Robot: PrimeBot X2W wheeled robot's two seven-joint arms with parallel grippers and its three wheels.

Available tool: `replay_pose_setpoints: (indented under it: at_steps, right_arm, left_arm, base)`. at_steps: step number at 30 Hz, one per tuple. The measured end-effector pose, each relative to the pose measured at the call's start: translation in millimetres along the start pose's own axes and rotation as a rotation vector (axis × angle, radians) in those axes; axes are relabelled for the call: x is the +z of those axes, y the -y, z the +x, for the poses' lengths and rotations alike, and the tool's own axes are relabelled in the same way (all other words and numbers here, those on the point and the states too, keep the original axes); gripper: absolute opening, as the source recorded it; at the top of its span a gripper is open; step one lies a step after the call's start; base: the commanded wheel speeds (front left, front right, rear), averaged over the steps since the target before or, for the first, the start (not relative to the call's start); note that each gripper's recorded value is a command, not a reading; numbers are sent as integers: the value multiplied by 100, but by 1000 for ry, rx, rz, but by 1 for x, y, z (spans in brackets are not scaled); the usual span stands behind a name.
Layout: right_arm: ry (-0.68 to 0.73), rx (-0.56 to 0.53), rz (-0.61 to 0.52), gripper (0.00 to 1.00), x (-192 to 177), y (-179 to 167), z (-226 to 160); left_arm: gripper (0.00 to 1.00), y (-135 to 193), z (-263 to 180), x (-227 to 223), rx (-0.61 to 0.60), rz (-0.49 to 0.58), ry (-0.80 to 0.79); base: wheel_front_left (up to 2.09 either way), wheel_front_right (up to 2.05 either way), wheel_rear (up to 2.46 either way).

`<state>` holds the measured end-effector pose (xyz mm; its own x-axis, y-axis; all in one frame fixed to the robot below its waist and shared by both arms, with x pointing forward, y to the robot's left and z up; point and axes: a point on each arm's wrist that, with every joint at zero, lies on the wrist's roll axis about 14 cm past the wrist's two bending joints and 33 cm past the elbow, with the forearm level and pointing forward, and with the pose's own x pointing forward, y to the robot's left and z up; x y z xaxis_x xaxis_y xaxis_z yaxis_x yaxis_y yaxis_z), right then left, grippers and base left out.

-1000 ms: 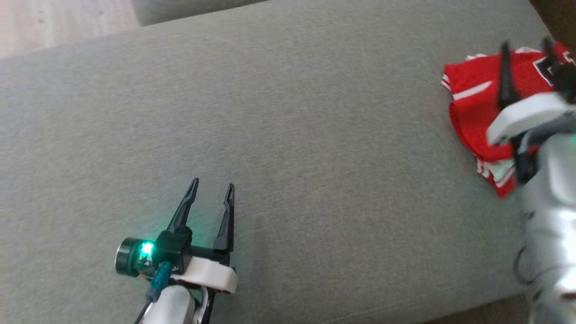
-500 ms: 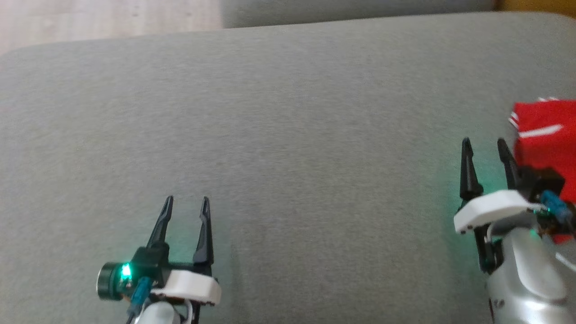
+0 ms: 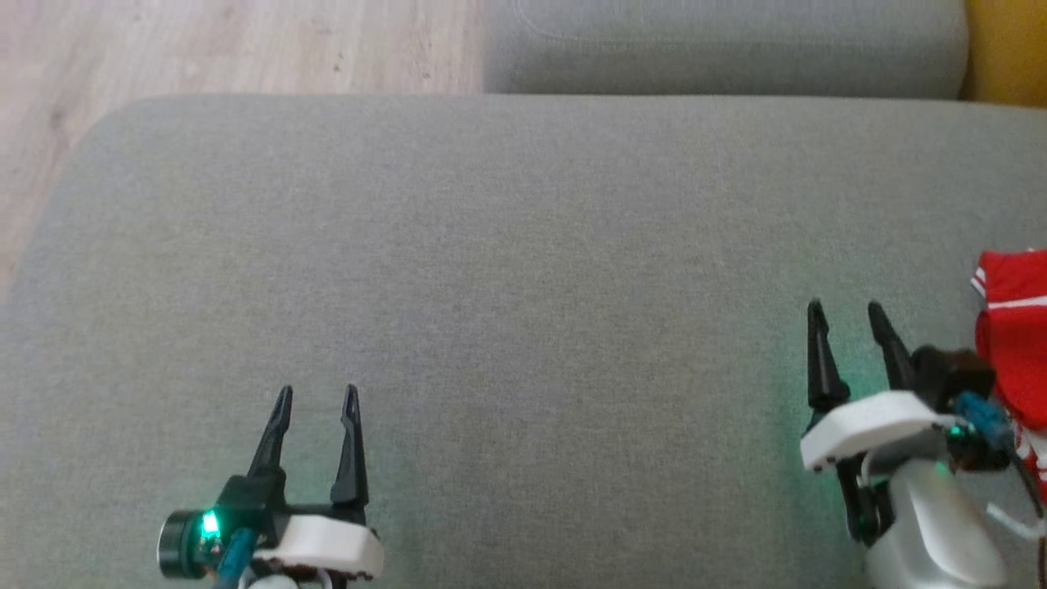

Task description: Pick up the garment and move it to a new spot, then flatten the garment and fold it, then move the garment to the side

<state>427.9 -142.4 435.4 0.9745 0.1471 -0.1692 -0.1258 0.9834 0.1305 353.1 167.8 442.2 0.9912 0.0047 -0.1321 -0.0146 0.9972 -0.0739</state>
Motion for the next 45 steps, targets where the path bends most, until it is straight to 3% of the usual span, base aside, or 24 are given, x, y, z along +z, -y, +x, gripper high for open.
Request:
replay_pose_setpoints:
  at_steps: [16,17,25,45]
  right_arm:
    - [6,31,40,100,-1,-14,-27]
    - [4,29,43,0,-2,-13,-28]
    - [-186,-20,81,0,-68,-3,-64]
    - [-125,-90,300,0,-48,9,-58]
  left_arm:
    - [100,-8,-23,-4,5,-51,-1]
    - [0,-7,-23,-5,1,-56,-5]
    - [0,-11,-45,-53,25,-79,-157]
    - [0,-17,-36,-46,74,-303,-160]
  base:
    - [0,0,0]
    - [0,0,0]
    - [0,0,0]
    - [0,0,0]
